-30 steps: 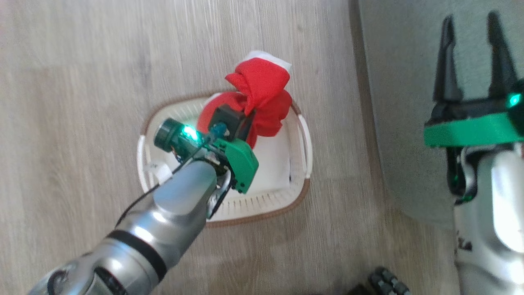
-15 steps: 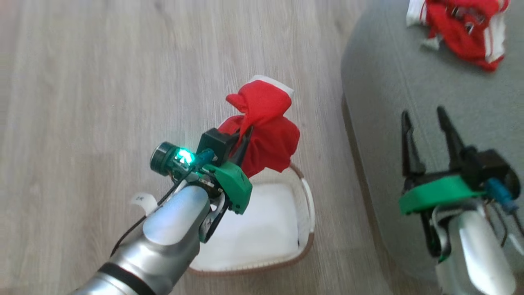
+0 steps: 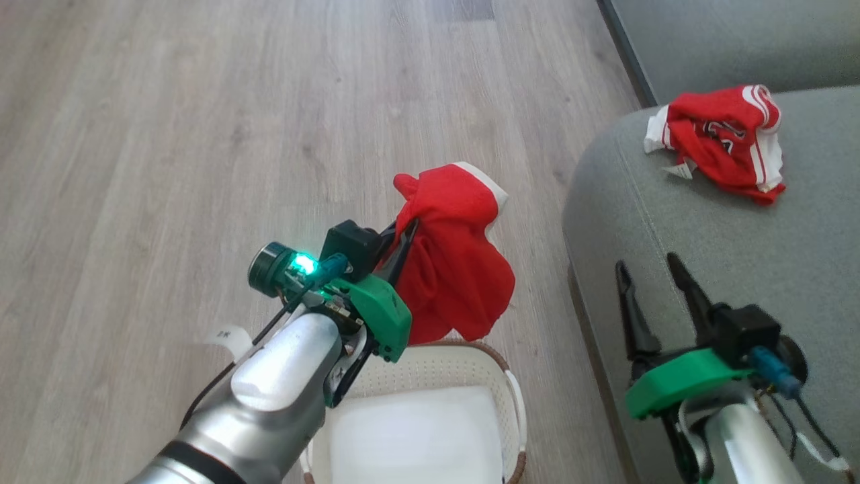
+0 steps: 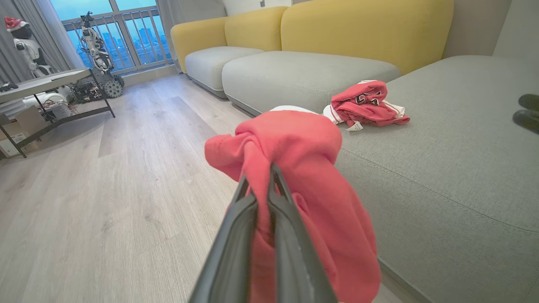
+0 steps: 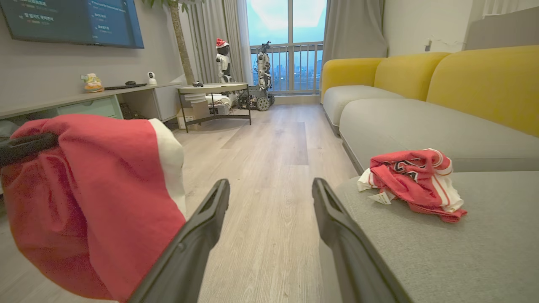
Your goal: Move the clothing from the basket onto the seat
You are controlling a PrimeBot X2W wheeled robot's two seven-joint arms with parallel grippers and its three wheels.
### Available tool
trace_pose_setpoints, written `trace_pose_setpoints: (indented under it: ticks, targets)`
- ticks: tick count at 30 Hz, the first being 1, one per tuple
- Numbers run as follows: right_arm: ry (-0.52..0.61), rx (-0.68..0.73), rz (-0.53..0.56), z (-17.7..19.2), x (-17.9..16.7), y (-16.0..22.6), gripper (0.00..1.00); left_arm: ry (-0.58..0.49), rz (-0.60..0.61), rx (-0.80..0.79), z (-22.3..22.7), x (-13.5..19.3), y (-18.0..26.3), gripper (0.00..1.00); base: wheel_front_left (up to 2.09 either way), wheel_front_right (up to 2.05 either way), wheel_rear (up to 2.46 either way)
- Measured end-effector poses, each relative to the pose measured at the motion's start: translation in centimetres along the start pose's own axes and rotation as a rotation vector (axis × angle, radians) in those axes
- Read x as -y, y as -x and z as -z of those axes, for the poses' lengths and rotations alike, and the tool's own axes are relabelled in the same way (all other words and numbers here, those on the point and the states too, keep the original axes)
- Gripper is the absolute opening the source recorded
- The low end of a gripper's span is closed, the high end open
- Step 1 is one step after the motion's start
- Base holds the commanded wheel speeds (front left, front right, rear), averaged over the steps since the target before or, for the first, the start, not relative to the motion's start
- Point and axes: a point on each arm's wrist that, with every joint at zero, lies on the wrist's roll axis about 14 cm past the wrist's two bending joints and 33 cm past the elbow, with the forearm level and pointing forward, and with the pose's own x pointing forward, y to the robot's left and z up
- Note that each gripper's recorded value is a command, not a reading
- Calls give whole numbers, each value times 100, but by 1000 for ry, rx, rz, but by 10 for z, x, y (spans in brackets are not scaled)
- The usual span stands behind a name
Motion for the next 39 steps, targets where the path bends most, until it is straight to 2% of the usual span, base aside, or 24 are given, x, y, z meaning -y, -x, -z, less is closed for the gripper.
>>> trace_pose_setpoints:
  ticks: [14,27,32,38,39]
  targets:
    - [20,-58,-253,16,-83,6,100,-38,-8,105,-53,1,3,0,0,0,0]
    - [129,-78,-458,15,-140,-15,100,-59,0,130,-66,9,14,0,0,0,0]
    - [201,-89,-474,17,-140,-25,100,-58,6,142,-71,13,18,0,0,0,0]
    - [228,-99,-470,17,-138,-34,100,-50,19,157,-77,19,23,0,0,0,0]
    - [222,-104,-475,19,-140,-34,94,-49,18,159,-77,19,24,0,0,0,0]
